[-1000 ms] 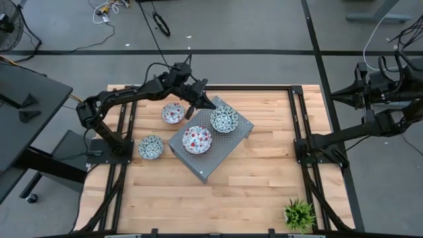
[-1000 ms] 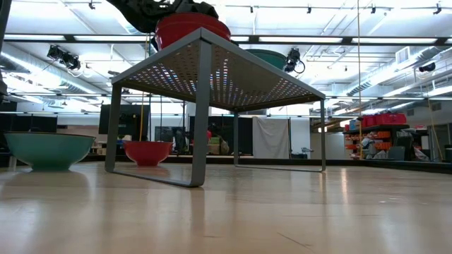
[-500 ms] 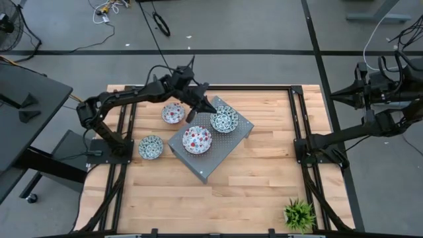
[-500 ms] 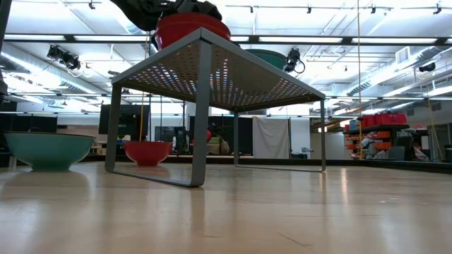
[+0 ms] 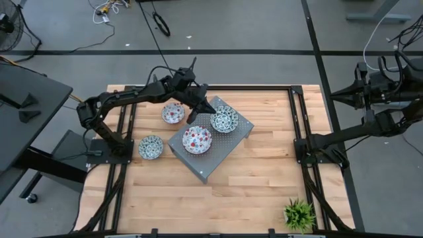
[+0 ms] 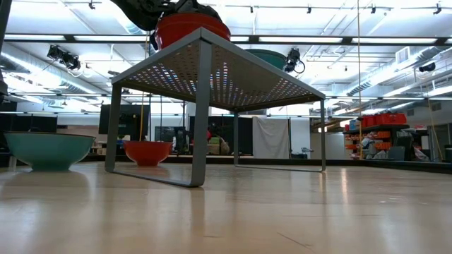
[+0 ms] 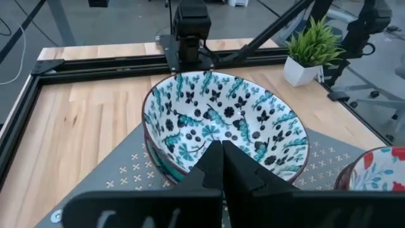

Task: Pick & Place Mini bowls
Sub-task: Stack the bottom blue patterned bowl on top of the blue patterned bowl on the shelf

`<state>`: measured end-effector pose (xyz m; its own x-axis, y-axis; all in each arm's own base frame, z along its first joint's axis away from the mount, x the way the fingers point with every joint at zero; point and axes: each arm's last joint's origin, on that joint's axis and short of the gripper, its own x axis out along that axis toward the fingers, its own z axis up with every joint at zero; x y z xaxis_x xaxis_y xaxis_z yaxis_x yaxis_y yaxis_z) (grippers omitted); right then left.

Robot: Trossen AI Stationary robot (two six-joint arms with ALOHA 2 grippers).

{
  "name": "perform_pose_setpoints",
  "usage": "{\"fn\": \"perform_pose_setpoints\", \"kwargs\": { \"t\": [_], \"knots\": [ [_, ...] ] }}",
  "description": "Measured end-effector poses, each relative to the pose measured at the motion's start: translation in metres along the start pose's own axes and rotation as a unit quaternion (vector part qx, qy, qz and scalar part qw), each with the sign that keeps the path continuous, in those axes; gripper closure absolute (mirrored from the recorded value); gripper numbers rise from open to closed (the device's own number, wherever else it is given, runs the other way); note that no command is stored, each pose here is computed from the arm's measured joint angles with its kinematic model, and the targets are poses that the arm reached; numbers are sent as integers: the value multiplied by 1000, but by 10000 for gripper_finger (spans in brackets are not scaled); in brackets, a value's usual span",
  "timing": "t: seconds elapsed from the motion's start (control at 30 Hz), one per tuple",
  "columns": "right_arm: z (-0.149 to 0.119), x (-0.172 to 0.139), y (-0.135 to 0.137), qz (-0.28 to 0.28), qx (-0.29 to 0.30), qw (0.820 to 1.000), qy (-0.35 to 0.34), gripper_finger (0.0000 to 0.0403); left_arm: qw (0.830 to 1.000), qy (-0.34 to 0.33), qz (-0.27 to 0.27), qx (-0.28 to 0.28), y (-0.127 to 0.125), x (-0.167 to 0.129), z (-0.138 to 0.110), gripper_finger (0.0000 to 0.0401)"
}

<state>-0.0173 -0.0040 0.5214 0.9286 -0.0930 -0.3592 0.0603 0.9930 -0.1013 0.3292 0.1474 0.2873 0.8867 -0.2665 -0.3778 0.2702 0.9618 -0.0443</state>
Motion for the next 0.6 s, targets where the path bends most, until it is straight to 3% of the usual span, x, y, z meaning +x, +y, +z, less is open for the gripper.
{"fn": "perform_pose_setpoints", "kwargs": {
  "t": [0.6],
  "knots": [
    [0, 0, 0, 0, 0, 1000, 0, 376, 999, 17, 30, -4, 1, 0, -2, 401]
  ]
}}
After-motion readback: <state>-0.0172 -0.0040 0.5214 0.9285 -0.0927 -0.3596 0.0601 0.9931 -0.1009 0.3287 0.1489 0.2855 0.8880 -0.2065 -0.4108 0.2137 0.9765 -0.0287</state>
